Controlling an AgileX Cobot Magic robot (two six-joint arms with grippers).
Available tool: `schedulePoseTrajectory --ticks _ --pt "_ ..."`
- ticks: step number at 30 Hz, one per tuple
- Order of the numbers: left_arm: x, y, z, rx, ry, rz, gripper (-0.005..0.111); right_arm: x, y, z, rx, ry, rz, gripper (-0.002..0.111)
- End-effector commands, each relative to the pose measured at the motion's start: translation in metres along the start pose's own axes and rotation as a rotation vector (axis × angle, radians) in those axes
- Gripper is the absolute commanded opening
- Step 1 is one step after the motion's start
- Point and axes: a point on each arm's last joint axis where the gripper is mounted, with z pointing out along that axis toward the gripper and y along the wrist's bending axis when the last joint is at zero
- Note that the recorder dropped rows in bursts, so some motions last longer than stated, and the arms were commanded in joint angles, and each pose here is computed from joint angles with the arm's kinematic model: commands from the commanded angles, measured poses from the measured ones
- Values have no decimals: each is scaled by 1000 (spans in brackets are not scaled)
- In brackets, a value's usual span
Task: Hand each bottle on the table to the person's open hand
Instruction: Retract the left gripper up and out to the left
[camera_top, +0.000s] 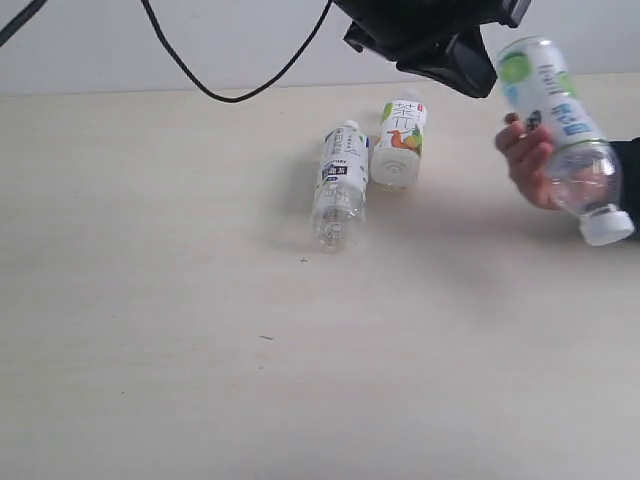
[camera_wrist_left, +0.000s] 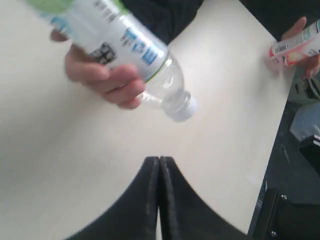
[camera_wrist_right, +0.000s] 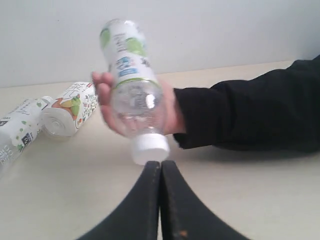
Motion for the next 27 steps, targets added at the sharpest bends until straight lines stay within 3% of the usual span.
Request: schedulePoseTrajectory --ticks 1,9,15,16,18,22,27 --pt "6 -8 -12 26 -12 91 1 1 0 0 1 -10 2 0" --pt "45 -22 -24 107 -171 222 0 1 0 0 1 -10 2 0" --pt "104 -39 -97 -216 -372 356 0 1 0 0 1 -10 2 0" --pt "111 -43 -118 -304 -463 358 0 1 0 0 1 -10 2 0" --pt "122 -52 -143 -375 -555 370 0 1 0 0 1 -10 2 0" --pt "137 -63 -163 -403 -592 415 0 1 0 0 1 -10 2 0" --pt "140 -60 -161 -424 -583 426 0 1 0 0 1 -10 2 0"
